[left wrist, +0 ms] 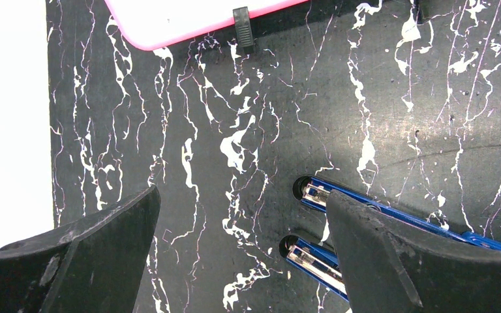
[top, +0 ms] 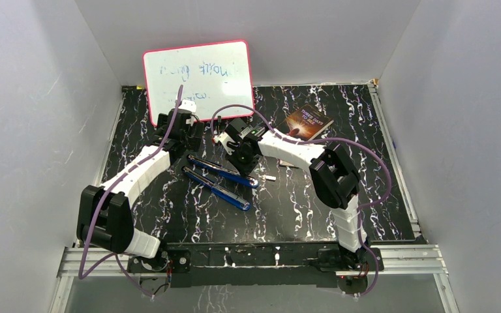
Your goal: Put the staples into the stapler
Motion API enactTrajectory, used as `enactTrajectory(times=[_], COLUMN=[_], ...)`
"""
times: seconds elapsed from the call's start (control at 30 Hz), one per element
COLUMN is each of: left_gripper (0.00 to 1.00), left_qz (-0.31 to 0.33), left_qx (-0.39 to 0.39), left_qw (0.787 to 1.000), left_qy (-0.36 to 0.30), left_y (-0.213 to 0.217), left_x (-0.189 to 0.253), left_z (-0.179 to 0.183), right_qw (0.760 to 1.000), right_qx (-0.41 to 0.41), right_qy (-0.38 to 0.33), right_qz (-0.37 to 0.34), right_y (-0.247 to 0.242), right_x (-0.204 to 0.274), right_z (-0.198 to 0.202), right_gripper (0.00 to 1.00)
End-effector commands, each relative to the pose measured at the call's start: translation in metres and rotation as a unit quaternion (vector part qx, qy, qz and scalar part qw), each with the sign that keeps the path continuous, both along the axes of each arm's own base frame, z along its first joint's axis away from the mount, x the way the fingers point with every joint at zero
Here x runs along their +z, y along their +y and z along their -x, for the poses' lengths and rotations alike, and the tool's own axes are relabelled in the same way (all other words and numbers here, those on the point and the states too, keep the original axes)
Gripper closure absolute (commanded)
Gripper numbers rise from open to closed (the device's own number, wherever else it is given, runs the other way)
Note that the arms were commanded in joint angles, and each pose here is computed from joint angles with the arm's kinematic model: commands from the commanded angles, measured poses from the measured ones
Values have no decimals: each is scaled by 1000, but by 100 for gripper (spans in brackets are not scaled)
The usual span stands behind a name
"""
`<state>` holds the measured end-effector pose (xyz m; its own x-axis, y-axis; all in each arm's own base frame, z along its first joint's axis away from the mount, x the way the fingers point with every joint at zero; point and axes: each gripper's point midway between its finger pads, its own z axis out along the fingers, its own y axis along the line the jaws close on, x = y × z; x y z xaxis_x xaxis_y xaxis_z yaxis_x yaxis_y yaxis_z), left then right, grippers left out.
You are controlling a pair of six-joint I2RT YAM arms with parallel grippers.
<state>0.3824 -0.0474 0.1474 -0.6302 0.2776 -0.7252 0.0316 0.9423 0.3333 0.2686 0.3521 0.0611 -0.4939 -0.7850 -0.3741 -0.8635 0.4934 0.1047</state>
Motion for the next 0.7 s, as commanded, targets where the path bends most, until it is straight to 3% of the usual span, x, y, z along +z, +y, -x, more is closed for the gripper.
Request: enactTrajectory(times=[0.0, 0.23, 0.67], left_gripper=[2, 2, 2], left_qz=[-7, -7, -7], left_qx=[4, 5, 5], left_qw=[1000, 1000, 1000], left_qy=[-18, -18, -18], left_y=[2, 3, 2], left_x=[14, 14, 14], left_z=[-1, -1, -1], right_qw=[1000, 1000, 1000], right_qx=[0, 0, -1], right_qy=[-3, -3, -7], right_qz=[4, 3, -2], right_y=[3, 3, 2], right_x=[1, 3, 6], right_z=[-2, -2, -1], right_gripper=[95, 85, 76])
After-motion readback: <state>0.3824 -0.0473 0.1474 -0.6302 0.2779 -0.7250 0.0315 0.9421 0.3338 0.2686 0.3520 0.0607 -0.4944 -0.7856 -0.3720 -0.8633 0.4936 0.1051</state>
